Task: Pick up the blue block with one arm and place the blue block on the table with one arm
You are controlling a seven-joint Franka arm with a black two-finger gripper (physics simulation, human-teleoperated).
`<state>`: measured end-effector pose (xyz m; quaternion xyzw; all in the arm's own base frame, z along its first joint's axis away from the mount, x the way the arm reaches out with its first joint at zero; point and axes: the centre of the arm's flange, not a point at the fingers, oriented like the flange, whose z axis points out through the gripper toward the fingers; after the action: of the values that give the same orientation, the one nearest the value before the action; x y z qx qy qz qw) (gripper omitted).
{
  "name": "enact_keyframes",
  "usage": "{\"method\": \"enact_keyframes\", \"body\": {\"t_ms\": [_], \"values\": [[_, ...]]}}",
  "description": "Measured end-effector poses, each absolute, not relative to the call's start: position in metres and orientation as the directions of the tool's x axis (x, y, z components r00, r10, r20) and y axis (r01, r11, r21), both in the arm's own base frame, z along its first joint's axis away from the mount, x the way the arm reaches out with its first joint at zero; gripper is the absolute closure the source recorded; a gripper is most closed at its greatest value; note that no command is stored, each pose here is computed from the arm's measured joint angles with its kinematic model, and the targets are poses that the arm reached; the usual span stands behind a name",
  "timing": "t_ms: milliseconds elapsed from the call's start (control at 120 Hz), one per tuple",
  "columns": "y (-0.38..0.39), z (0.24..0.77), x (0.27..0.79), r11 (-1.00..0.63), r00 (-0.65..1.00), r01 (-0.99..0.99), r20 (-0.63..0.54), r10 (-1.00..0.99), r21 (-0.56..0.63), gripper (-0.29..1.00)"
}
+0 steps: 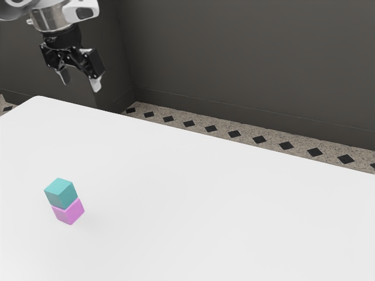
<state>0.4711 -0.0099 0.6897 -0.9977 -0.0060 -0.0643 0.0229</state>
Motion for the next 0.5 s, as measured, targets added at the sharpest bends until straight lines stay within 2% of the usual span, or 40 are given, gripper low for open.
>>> {"method": "enact_keyframes", "body": {"t_ms": [108, 183, 383, 500], "values": [[-0.008, 0.686, 0.468, -0.998, 0.991, 0.033, 0.128, 0.027, -0.047, 0.0], [0.0, 0.666, 0.467, -0.997, 0.992, 0.058, 0.112, 0.052, -0.049, 0.0], [0.077, 0.63, 0.429, -0.97, 0.969, 0.237, 0.083, 0.232, -0.048, 0.0], [0.112, 0.562, 0.419, -0.944, 0.947, 0.322, 0.011, 0.322, -0.077, 0.0]]}}
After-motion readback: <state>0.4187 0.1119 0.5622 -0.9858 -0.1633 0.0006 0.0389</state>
